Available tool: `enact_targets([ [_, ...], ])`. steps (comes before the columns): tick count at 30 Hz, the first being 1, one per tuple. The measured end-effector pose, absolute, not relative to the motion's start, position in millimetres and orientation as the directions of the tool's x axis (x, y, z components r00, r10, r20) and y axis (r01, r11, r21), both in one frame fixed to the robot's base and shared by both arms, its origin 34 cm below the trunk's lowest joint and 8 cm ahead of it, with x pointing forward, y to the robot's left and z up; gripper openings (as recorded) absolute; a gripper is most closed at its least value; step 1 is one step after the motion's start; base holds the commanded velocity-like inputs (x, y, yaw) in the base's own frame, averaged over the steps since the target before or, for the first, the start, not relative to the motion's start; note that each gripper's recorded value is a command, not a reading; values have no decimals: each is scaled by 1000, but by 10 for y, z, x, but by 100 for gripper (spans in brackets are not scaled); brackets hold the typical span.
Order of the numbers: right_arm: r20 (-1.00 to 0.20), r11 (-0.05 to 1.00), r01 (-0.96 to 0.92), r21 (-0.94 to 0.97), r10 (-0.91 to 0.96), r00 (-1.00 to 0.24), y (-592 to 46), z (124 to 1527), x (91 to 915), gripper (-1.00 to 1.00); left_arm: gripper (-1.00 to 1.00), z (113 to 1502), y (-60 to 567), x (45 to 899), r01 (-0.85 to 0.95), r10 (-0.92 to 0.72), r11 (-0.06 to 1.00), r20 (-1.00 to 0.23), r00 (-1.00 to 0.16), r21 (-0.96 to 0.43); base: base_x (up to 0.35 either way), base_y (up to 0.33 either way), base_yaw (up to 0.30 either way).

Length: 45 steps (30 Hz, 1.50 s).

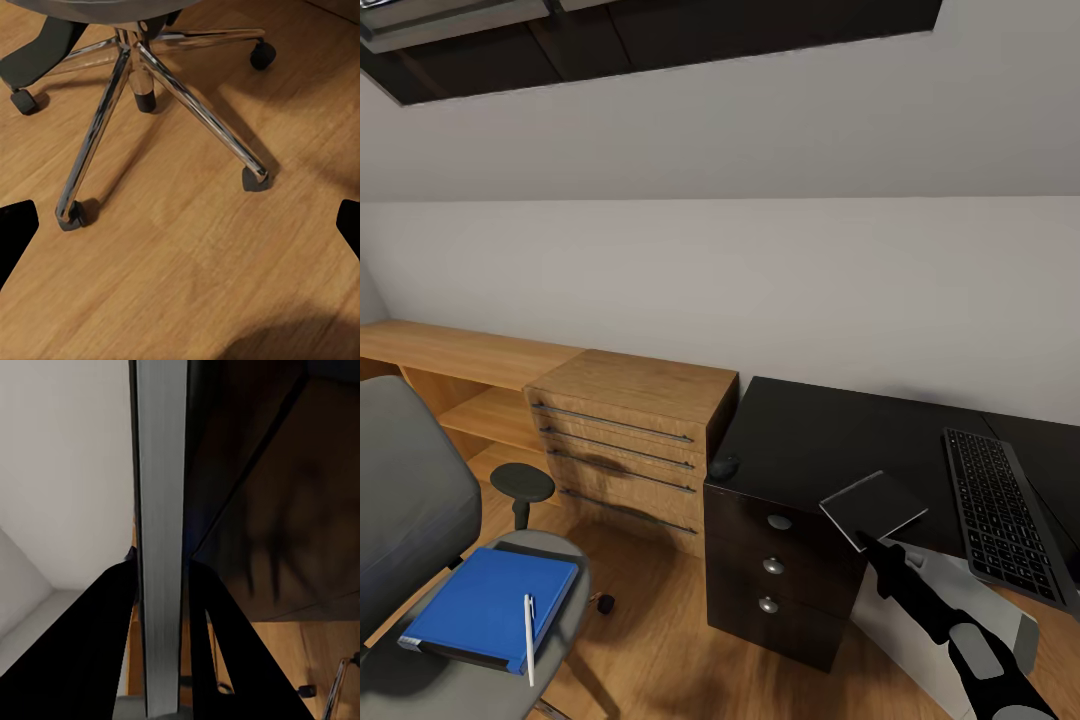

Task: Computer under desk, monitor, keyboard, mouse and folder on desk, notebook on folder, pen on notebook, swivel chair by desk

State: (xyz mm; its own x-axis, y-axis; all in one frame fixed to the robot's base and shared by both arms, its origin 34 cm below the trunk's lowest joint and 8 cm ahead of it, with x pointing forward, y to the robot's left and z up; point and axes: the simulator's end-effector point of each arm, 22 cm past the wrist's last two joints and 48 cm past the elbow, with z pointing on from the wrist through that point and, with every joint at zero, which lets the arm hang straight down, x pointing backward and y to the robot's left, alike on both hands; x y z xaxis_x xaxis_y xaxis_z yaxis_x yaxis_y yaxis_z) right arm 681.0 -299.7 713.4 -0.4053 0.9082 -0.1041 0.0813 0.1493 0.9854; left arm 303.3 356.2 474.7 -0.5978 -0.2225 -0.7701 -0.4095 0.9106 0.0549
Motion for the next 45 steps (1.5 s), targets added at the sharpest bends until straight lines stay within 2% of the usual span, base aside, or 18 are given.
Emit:
enact_targets([
  [17, -100, 142, 78, 987, 913, -396, -2997, 7141, 6817, -100, 100, 4747, 3563, 3033, -410, -222, 911, -770, -598, 55, 0, 0, 0],
  [18, -100, 142, 78, 987, 913, -396, -2998, 7141, 6817, 100, 100, 4747, 3563, 3033, -410, -222, 911, -770, -598, 55, 0, 0, 0],
  [39, -102, 144, 77, 987, 913, -395, -3006, 7144, 6817, 100, 100, 4758, 3620, 3034, -412, -218, 909, -773, -596, 62, -1, 0, 0],
  [45, -102, 144, 78, 987, 913, -395, -3008, 7141, 6819, 100, 100, 4759, 3636, 3035, -411, -215, 909, -773, -597, 64, -149, 0, 0],
])
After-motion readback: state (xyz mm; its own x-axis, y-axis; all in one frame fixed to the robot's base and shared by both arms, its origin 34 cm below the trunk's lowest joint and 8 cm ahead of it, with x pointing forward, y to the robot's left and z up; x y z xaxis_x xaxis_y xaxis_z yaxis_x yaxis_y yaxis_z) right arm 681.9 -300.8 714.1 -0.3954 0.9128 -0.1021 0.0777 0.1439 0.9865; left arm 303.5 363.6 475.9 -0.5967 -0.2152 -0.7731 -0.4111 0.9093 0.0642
